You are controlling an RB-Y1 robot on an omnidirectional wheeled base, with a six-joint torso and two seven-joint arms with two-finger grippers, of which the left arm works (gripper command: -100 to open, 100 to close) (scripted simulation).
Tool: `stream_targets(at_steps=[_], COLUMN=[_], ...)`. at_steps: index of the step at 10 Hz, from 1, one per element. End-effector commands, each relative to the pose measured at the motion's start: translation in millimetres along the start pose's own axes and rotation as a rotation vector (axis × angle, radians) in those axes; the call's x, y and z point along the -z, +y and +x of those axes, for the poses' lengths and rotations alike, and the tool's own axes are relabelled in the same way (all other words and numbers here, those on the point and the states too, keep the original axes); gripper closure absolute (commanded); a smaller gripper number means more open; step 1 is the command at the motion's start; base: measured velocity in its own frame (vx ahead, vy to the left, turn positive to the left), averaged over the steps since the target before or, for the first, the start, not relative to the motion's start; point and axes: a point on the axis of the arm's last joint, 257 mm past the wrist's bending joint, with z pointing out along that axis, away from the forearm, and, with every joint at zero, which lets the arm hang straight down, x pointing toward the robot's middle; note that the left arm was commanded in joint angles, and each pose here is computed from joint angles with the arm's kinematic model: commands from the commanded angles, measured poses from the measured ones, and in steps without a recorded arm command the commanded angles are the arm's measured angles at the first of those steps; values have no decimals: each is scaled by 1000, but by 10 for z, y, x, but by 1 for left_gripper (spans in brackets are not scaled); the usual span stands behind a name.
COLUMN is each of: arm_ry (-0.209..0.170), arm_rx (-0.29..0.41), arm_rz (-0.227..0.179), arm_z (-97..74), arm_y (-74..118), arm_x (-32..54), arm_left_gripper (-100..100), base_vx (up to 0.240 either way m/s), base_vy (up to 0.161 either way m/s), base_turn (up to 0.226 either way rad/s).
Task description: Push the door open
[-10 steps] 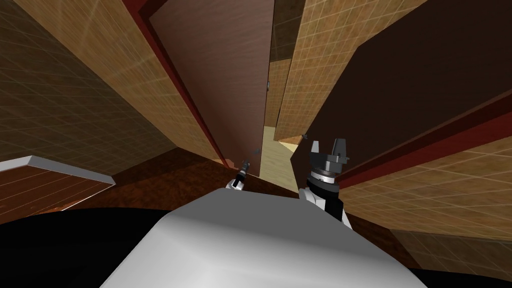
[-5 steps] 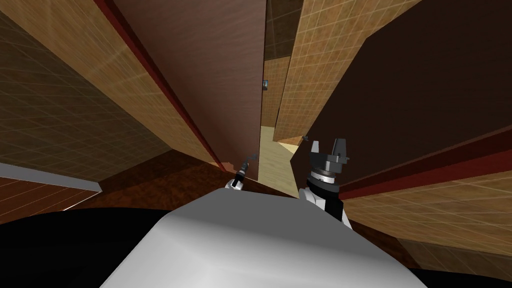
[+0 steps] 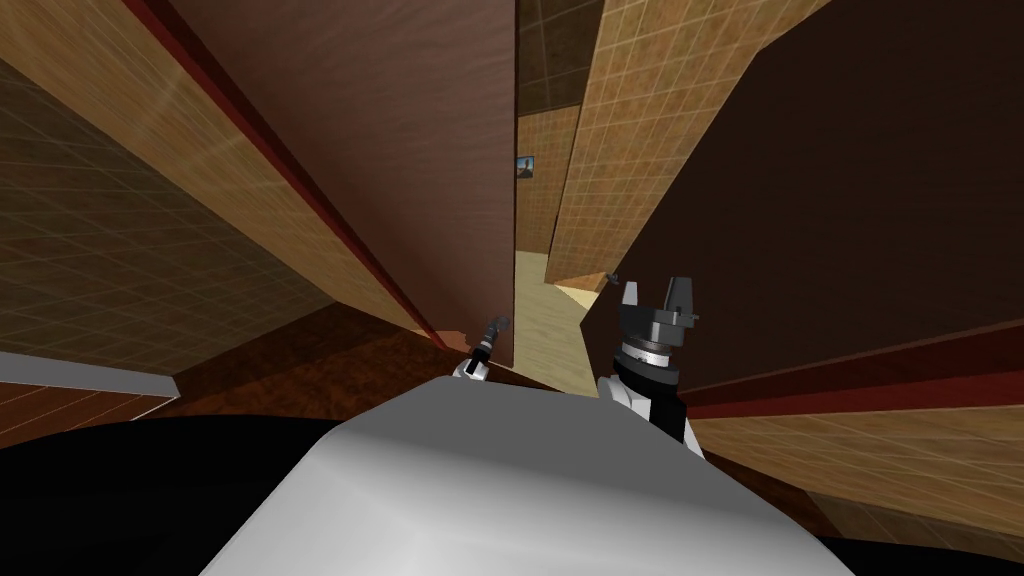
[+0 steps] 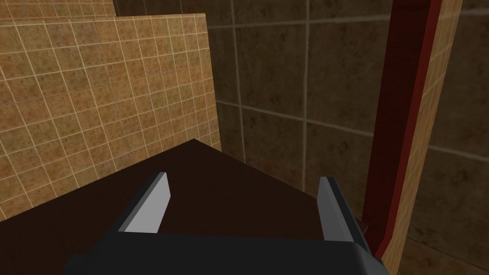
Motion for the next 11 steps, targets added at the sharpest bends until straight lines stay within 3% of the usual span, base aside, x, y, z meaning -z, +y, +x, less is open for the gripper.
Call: stream_targets(at_steps=[1,6,7,11], arm_ry=[0,0,-20,-49], arm_rx=[-1,-1,-12,-24], arm_rz=[-1,-1,-6,-7], arm_z=[-5,-5,-142,-316], arm_y=[3,3,20,20], arm_x=[2,2,20,36], arm_left_gripper=[100,100,100,100], base_vx=[-8,-11,123,142], base_vy=[4,5,-28,-66], base_turn=[4,-1,14,35])
